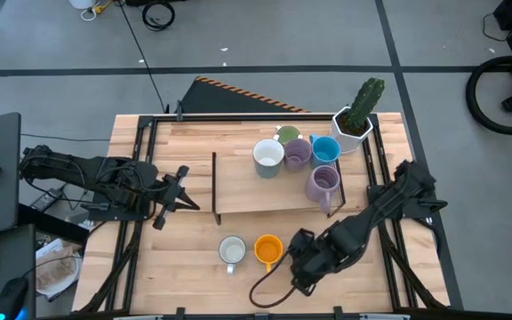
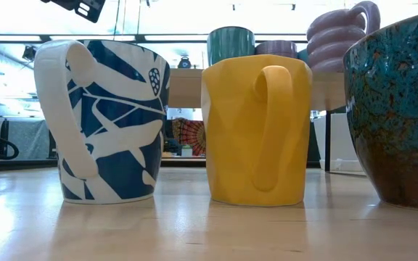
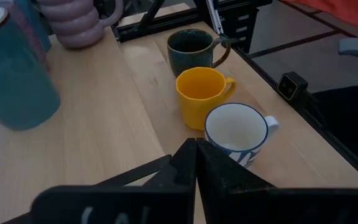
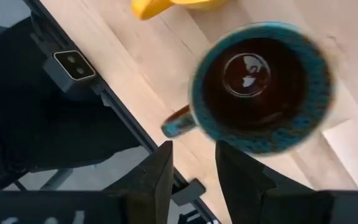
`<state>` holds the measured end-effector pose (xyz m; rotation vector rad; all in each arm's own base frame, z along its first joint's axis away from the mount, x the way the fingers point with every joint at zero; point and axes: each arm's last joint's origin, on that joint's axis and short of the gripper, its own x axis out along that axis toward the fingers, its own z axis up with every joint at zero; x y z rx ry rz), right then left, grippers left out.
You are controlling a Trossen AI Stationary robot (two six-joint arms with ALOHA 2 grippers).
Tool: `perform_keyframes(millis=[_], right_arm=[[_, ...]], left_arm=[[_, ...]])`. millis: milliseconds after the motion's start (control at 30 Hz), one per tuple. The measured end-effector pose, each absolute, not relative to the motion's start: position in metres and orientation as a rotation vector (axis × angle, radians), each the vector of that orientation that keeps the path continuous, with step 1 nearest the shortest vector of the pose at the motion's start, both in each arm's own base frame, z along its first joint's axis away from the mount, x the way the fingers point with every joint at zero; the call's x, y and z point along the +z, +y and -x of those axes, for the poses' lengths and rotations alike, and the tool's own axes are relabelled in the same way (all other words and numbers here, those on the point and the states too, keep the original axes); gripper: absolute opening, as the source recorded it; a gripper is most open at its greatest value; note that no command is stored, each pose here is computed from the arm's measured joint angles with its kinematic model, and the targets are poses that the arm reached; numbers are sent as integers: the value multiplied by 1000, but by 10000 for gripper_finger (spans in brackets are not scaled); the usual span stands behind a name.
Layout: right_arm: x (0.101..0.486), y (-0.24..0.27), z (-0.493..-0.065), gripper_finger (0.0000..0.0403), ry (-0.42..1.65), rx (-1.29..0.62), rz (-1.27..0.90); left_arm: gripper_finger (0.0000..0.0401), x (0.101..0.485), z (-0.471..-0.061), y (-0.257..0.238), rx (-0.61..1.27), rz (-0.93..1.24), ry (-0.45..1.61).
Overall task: Place coffee mugs
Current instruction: Put the dark blue mug on the shelf
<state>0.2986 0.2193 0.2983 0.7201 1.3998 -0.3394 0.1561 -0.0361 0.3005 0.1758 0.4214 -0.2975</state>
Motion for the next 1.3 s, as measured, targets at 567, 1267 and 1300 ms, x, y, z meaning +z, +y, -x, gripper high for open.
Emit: perform_keyframes(millis=[567,1267,1300], right_arm=[[273,247,-340,99,1498,-358,-507],[231,252,-346,212,1579,-488,-429],[230,252,-347,206,1581,-487,-423]], left_arm=[[15,301,-157,-34,-239,-190,422],[15,300,-156,-34,-238,-190,424],[15,300,-156,-34,-238,-190,424]])
